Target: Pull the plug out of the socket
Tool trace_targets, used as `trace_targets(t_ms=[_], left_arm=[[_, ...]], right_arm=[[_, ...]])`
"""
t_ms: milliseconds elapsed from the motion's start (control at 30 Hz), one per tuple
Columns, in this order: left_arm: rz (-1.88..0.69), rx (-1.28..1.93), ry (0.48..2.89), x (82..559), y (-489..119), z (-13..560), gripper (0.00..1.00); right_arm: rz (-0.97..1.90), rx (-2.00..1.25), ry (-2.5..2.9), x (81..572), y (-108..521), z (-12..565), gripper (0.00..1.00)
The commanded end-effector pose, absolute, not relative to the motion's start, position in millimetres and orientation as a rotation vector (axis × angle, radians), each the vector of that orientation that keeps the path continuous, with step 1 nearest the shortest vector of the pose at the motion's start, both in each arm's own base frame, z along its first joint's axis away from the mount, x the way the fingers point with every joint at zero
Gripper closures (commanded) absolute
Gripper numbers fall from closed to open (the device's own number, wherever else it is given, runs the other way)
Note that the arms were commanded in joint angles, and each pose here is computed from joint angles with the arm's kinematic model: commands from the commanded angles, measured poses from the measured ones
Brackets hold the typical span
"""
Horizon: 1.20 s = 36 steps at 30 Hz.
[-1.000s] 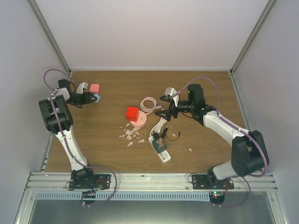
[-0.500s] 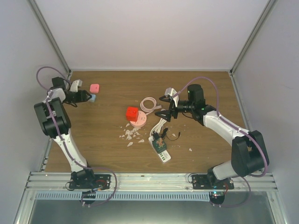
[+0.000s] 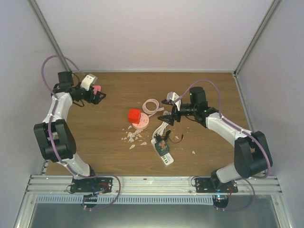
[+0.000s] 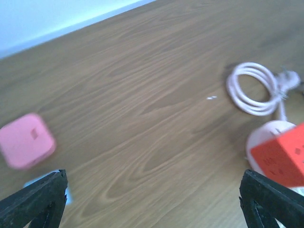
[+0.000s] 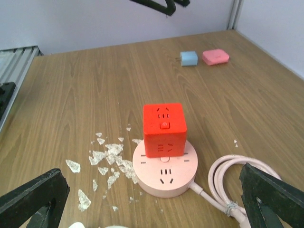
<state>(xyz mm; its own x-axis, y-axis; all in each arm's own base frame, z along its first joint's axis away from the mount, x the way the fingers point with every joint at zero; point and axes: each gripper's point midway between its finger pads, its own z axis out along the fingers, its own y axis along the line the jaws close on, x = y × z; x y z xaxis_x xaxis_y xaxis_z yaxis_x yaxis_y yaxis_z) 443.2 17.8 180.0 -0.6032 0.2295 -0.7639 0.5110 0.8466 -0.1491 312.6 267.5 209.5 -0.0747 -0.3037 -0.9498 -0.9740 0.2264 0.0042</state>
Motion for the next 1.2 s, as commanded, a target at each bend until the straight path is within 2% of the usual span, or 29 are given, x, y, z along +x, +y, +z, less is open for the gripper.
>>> trace_targets(t_ms=[0,300,533,733,933,1167], left_arm=[[-0.372,0.865,2.077,423.0,-27.0,194.2,0.01],[-0.428,1.162,1.852,411.6,-74.7,213.9,0.01],[-0.508,1.379,1.761,402.5,-104.0,202.3,0.01],[-0.531,1.623,1.632,389.0,-136.8,177.7,0.01],[-0.633,1.832,1.62,368.9,-167.7,140.0,0.01],[-0.6,1.892,1.601,369.9,-183.7,117.4,0.01]], right_arm=[[0.908,-1.285,1.599,314.0,266.2,187.5,0.0],[0.928,-1.286,1.623,318.1,269.4,180.3,0.0],[0.927,-1.28,1.636,321.3,269.7,177.0,0.0],[0.938,-1.28,1.647,322.2,270.7,173.1,0.0],[0.932,-1.283,1.649,322.5,270.5,173.1,0.0],[0.944,-1.283,1.652,321.7,270.8,171.9,0.0]])
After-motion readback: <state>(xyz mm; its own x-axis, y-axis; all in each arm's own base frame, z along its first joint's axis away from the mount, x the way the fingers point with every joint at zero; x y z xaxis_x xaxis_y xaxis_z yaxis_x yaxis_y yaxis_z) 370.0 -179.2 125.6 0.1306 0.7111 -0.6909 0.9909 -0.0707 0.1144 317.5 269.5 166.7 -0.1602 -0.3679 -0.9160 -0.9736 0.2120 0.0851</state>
